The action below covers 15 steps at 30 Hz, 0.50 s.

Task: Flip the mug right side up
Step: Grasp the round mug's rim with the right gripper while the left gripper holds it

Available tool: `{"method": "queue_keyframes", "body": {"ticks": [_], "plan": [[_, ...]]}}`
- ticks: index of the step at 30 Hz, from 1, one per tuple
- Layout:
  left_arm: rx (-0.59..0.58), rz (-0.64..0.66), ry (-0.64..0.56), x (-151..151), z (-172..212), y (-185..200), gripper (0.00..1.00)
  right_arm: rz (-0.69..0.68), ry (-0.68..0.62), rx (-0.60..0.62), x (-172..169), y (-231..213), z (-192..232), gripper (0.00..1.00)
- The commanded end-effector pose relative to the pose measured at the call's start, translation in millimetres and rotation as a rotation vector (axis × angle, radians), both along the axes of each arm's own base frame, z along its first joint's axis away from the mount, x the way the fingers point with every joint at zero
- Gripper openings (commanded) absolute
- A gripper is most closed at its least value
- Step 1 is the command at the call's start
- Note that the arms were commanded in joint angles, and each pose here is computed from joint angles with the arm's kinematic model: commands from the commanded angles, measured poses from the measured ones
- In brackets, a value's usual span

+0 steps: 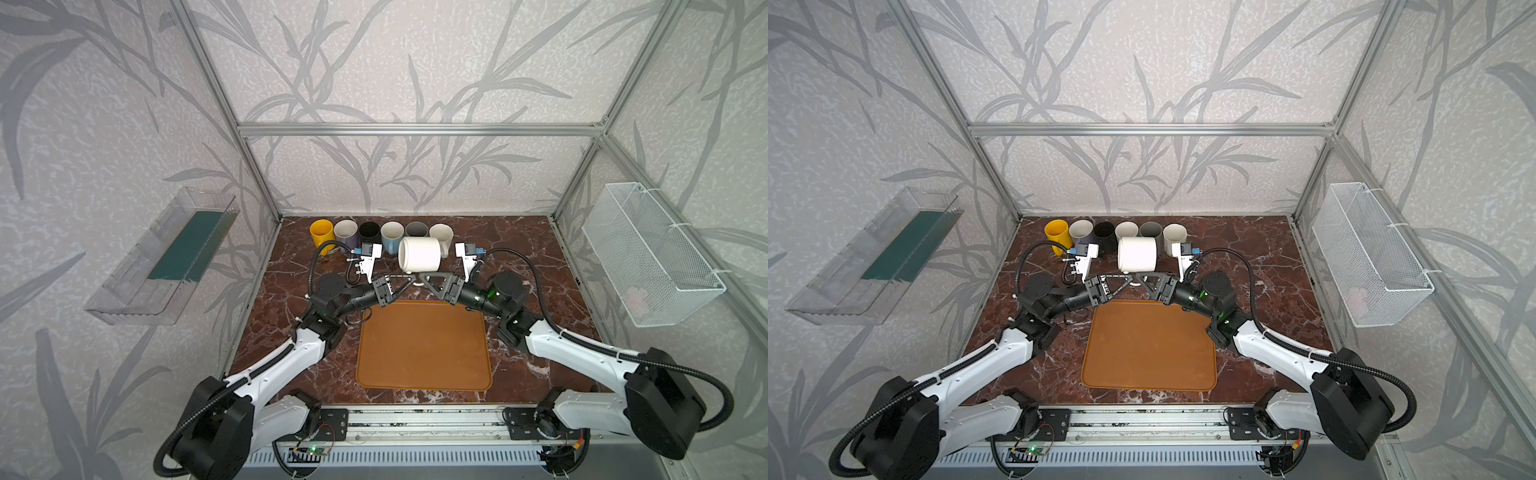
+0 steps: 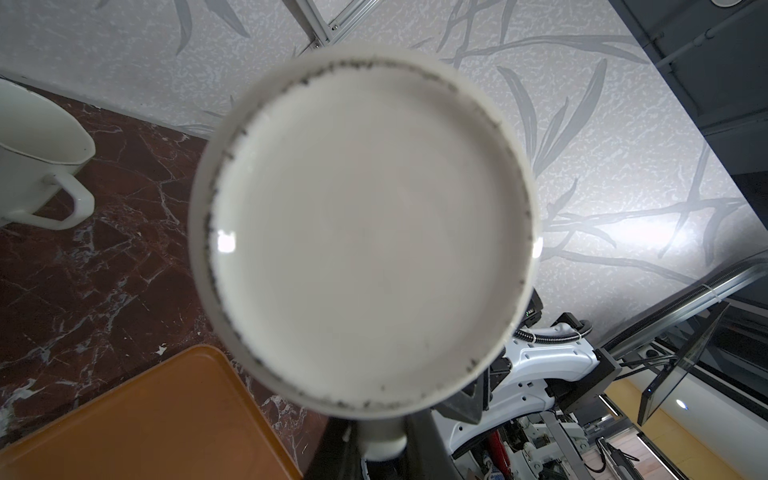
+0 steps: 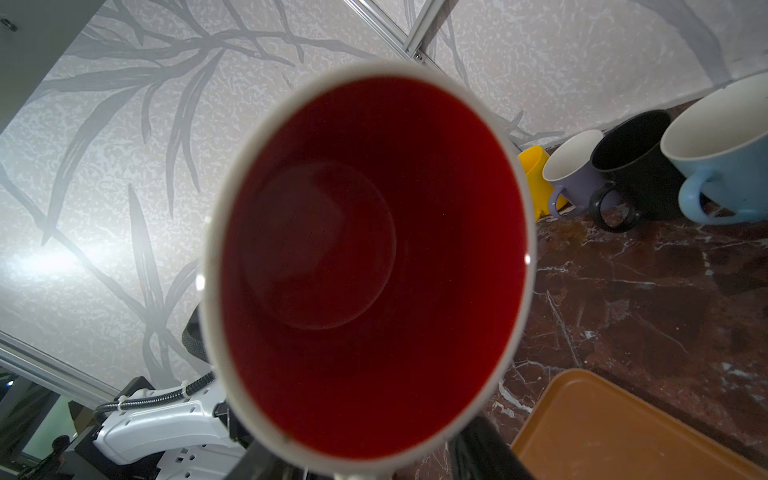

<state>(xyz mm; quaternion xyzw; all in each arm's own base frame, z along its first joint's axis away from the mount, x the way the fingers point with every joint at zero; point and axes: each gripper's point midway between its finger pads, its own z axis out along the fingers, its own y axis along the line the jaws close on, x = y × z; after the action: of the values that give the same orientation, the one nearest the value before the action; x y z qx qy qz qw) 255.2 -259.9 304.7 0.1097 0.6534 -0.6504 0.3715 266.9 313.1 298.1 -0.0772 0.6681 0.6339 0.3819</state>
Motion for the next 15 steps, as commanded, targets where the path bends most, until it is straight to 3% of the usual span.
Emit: {"method": "queue_keyframes", "body": {"ticks": [1, 15], "plan": [[-0.073, -0.036, -0.126, -12.6, 29.0, 1.7, 0.0, 0.016, -0.068, 0.069, 0.0, 2.0, 29.9, 0.47], [-0.101, -0.061, -0.11, -10.3, 23.7, -1.5, 0.0, 0.034, -0.083, 0.101, -0.9, 4.0, 38.9, 0.32]]}}
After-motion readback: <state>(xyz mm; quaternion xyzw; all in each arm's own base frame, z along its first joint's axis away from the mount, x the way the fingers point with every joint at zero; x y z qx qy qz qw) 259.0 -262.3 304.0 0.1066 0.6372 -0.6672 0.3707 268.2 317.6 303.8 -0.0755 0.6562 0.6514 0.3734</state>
